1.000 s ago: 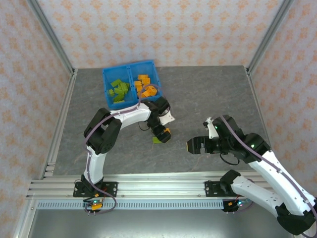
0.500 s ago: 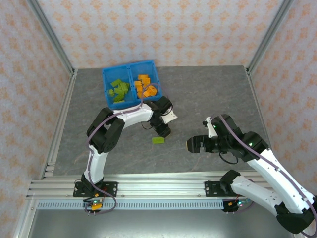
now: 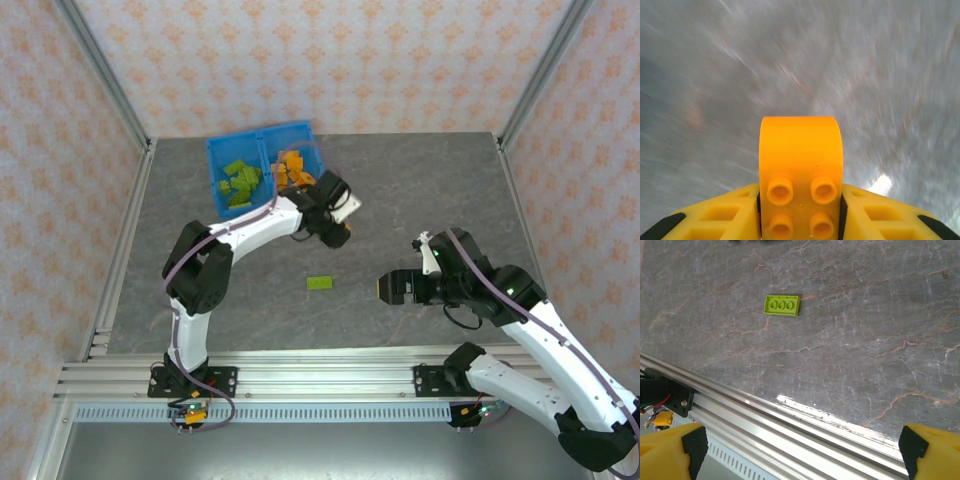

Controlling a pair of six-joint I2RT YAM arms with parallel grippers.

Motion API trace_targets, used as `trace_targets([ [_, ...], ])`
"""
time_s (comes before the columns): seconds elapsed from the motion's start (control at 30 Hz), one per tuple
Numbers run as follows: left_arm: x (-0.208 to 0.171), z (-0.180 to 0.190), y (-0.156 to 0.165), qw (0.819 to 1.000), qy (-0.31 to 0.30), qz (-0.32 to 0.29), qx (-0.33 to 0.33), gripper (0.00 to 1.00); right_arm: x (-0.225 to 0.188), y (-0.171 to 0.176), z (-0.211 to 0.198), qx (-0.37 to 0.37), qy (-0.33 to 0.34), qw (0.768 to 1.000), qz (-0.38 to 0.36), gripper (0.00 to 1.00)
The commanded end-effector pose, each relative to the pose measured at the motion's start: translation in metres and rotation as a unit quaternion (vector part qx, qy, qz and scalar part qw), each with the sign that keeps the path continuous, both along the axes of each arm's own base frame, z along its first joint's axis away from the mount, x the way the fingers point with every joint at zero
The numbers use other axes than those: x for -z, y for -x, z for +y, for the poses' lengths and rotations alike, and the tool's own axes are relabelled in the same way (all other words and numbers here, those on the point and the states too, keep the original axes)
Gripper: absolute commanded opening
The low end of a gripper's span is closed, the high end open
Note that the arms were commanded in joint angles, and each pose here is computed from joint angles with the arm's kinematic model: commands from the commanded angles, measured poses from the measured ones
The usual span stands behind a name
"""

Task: Sort the legos into containers by color

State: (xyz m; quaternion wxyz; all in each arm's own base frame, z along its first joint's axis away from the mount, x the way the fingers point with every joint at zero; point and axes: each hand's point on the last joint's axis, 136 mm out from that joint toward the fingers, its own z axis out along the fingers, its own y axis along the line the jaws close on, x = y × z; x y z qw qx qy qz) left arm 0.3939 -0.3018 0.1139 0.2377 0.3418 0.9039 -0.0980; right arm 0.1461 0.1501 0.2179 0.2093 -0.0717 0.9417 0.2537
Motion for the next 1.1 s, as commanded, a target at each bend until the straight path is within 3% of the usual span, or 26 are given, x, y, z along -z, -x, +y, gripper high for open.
trace_targets([
  [0.0, -0.073, 0.034, -0.055, 0.989, 0.006, -0.106, -0.099, 0.39, -0.015, -0.007, -0.002, 0.016, -0.009, 0.999, -0.026, 0.99],
  [0.2, -0.11, 0.08, -0.125, 0.962, 0.018, -0.158, -0.223, 0.4, -0.021, -0.006, -0.004, 0.024, -0.019, 0.999, -0.036, 0.99],
  [0.5, -0.084, 0.133, -0.197, 0.918, 0.058, -0.122, -0.372, 0.4, -0.027, 0.001, -0.012, 0.036, -0.024, 0.998, -0.042, 0.99],
  [0.67, -0.066, 0.144, -0.211, 0.905, 0.057, -0.11, -0.407, 0.44, -0.03, 0.003, -0.014, 0.04, -0.026, 0.998, -0.045, 0.99],
  [0.83, -0.053, 0.143, -0.209, 0.902, 0.073, -0.085, -0.416, 0.5, -0.03, 0.003, -0.016, 0.043, -0.026, 0.998, -0.046, 0.99],
  [0.97, -0.069, 0.142, -0.205, 0.901, 0.089, -0.093, -0.414, 0.54, -0.031, 0.001, -0.013, 0.042, -0.03, 0.998, -0.048, 0.99],
  [1.07, -0.103, 0.137, -0.197, 0.901, 0.122, -0.109, -0.401, 0.55, -0.031, -0.002, -0.012, 0.043, -0.031, 0.997, -0.051, 0.99],
])
